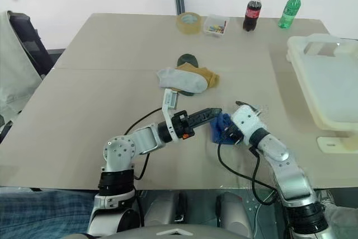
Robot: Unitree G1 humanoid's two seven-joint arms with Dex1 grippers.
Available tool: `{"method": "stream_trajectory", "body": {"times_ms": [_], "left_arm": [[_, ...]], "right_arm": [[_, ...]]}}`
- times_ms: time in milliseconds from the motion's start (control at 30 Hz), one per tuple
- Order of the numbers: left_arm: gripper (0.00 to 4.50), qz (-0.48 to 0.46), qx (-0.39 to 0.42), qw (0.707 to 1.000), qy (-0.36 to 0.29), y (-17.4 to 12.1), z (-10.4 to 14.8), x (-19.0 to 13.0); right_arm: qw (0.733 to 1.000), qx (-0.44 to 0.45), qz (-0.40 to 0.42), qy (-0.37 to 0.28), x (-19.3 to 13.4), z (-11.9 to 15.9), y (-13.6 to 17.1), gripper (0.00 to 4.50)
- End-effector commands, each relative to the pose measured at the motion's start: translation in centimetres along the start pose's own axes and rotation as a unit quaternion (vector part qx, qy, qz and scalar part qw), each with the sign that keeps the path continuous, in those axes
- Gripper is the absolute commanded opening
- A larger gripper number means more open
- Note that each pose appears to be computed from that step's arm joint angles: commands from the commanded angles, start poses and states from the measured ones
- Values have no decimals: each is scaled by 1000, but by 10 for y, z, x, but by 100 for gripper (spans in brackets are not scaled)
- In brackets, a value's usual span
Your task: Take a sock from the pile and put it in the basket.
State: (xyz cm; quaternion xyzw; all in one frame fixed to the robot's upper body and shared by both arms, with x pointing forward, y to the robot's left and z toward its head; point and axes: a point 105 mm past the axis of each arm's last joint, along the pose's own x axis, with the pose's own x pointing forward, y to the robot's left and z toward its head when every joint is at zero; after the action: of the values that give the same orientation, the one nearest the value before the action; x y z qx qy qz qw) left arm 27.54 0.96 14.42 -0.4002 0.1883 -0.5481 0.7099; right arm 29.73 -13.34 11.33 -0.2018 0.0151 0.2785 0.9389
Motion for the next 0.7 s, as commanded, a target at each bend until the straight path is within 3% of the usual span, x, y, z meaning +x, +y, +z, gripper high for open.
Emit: {"method": "stream_trajectory", "body": {"times_ms": [33,267,500,700], "left_arm": [[446,-25,8,1000,-2,-10,3,7],[446,-34,11,999,4,-10,4,16],[446,-43,8,999,12,-8,3,33],[446,-44,6,999,21,-4,0,40]], "right_arm": [[1000,25,-11,-10,-13,16,-20,450],[993,96,-61,2,-46,7,-60,450],[978,207,27,-14,-77,19,-44,450],[958,261,116,-32,-80,42,-12,450]]}}
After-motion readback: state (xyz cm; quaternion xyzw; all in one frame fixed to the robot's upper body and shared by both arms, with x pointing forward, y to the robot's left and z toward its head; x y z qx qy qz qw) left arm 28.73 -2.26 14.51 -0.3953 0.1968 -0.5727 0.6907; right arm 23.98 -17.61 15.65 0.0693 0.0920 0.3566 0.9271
